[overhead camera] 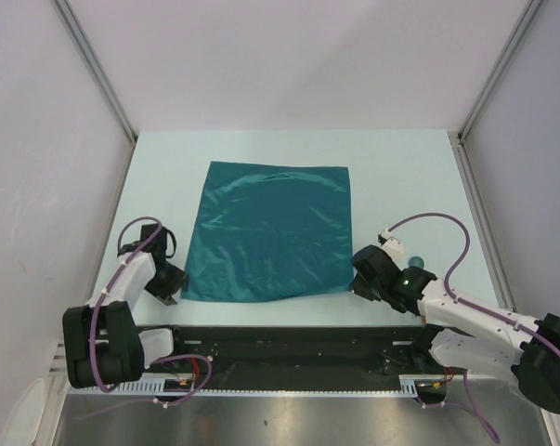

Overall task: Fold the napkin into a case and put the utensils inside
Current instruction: Pick up the flattened napkin from the center of the board.

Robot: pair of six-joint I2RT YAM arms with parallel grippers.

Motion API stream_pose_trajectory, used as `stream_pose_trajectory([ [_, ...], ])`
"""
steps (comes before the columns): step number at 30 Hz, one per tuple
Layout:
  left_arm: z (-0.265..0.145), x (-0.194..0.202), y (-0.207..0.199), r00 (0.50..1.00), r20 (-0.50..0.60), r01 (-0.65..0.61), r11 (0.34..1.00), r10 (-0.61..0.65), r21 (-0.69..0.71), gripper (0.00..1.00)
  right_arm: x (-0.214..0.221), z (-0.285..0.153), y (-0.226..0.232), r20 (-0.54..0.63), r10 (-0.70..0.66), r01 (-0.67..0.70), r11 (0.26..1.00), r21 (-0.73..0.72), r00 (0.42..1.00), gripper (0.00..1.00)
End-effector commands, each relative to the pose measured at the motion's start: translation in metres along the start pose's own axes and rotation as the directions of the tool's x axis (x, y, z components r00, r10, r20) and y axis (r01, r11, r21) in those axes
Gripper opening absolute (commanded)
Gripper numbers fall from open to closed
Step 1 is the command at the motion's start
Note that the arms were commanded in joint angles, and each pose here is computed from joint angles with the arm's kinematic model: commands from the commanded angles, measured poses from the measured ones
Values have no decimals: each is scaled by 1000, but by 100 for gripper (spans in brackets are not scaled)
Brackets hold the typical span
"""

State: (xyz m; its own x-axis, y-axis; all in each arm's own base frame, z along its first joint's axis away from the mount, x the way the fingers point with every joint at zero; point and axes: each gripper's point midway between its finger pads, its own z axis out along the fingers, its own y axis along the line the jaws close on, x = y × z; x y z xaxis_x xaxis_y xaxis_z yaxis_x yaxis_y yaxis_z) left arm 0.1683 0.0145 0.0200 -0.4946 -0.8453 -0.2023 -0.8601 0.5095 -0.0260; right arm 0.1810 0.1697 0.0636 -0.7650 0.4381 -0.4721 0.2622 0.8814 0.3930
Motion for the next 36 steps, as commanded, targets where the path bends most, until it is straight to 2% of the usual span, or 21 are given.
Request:
stream_pose_trajectory([
  [1,12,8,-1,999,-37,35,999,-34,8,51,-5,-1,2,11,-4,4,999,-34,1000,0],
  [5,20,11,2,998,-43,39,999,-40,-14,50,-7,-2,3,14,-1,1,999,-42,1000,0],
  [7,24,10,5,998,-41,40,998,-42,-37,47,-8,-3,4,15,-4,5,999,-46,1000,0],
  [8,26,8,2,998,-37,44,999,-45,-26,34,-9,-4,5,17,-3,3,999,-50,1000,0],
  [9,26,7,1,998,-38,44,999,-44,-16,28,-9,-4,6,20,-4,5,998,-55,1000,0],
  [10,25,9,-4,998,-50,40,999,-40,8,16,-10,-4,6,23,-9,10,998,-55,1000,0],
  [13,20,7,-16,999,-45,27,996,-23,91,0,-15,-8,7,34,-34,37,997,-71,999,0],
  [18,-9,2,-47,1000,-15,-12,956,17,295,0,-28,-21,17,44,-95,101,982,-159,994,0],
  [23,-66,-20,-76,988,150,-112,848,38,518,0,-50,-40,23,118,-86,111,966,-234,989,0],
  [25,-77,-24,-79,983,181,-124,830,28,544,0,-53,-42,20,109,-62,85,971,-224,992,0],
  [28,-82,-18,-79,986,161,-128,817,44,563,0,-43,-34,9,54,-31,40,984,-172,998,0],
  [34,-62,-1,-71,994,84,-101,838,66,536,0,10,-7,-31,-128,0,-2,1000,-14,992,0],
  [36,-54,3,-66,995,72,-96,850,68,517,0,27,-2,-37,-180,-26,28,1000,4,983,0],
])
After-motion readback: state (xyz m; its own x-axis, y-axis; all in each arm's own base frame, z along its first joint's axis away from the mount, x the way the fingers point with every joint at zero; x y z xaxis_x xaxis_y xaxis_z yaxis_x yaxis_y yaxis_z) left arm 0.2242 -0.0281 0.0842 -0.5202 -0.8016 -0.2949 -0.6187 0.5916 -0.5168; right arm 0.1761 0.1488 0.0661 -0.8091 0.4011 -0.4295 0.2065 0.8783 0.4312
